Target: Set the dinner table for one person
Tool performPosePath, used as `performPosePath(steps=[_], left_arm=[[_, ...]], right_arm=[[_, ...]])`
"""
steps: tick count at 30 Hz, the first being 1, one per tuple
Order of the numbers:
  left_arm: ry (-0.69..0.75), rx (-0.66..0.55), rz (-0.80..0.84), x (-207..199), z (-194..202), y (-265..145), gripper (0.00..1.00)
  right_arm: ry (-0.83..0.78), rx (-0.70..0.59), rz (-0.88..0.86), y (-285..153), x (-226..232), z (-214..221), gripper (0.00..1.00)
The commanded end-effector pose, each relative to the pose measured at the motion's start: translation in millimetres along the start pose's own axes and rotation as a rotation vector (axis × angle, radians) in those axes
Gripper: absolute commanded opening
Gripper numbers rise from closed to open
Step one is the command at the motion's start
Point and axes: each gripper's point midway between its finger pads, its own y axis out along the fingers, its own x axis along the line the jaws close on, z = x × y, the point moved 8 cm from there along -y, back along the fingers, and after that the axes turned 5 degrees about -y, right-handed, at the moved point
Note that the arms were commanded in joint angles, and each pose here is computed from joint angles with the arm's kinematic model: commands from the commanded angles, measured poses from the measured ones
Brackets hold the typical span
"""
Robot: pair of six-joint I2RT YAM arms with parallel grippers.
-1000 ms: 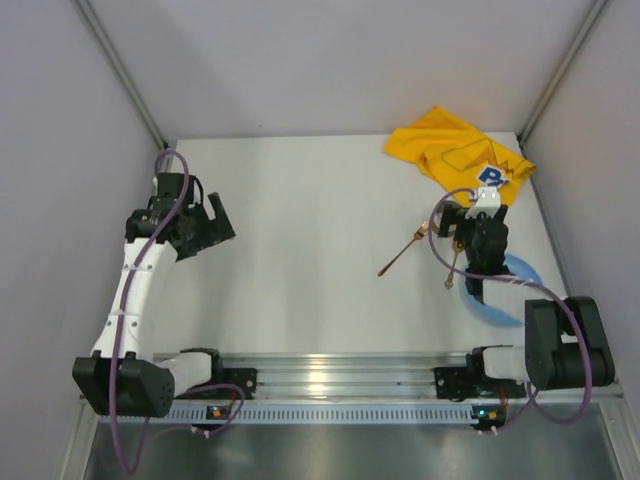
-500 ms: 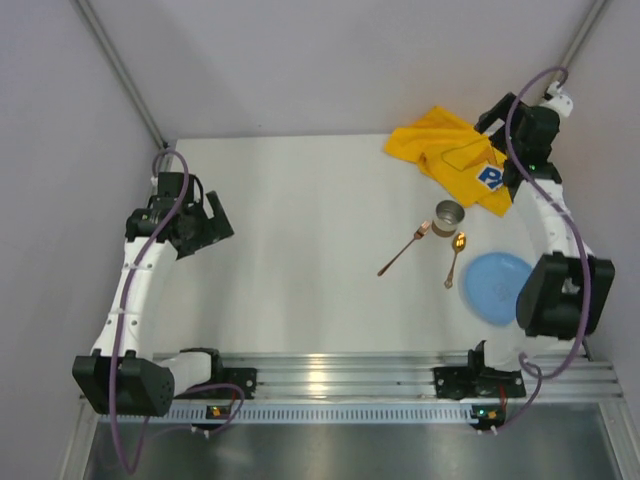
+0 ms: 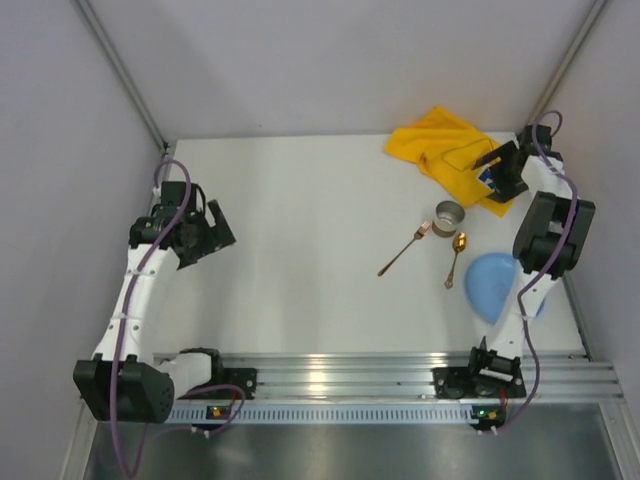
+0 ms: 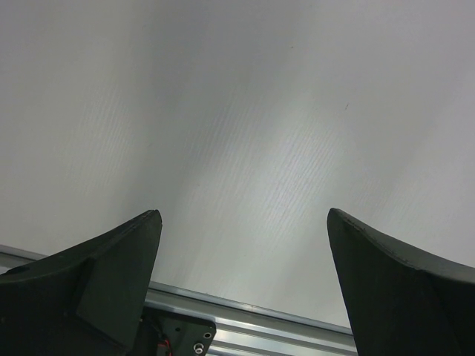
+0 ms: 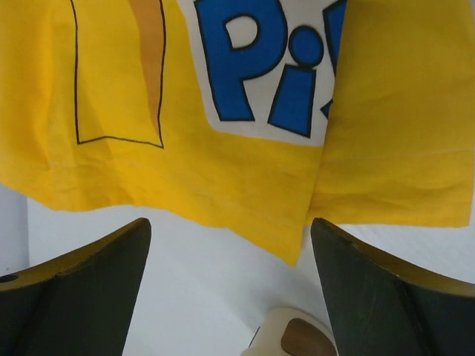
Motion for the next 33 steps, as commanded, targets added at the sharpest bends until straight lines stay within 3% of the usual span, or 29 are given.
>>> performPosePath(steps=[1, 8, 16, 23, 25, 28, 30, 33], left_arm=[[-0.024, -0.026, 0.001, 1, -1, 2, 0.98], [-0.033, 0.019, -0.005, -4, -1, 15, 0.98], [-0.035, 0.029, -0.009, -5, -3, 19, 0.98], [-0.025, 0.050, -0.002, -11, -6, 26, 0.98], [-0.020, 0.057, -0.003, -12, -8, 28, 0.98], [-0.013, 0.053, 0.002, -14, -12, 28, 0.98], [-0.011, 0.047, -0.012, -14, -14, 27, 0.99], [-0.017, 0.024, -0.050, -11, -17, 26, 0.99]], right_arm=[[-0.026, 0.053, -0.017, -7, 21, 16, 0.89], [-0.037, 0.143, 0.060, 14, 7, 52, 0.86], [-0.075, 0.056, 0.153, -7, -3, 57, 0.86], [-0.055, 0.083, 0.178, 23, -11, 65, 0.84], [-0.055, 0.083, 0.171, 37, -13, 67, 0.77], [-0.054, 0.093, 0.150, 55, -10, 63, 0.51], [-0.056, 0.102, 0.135, 61, -6, 62, 0.40], [-0.074, 0.104, 0.116, 68, 1, 62, 0.14]])
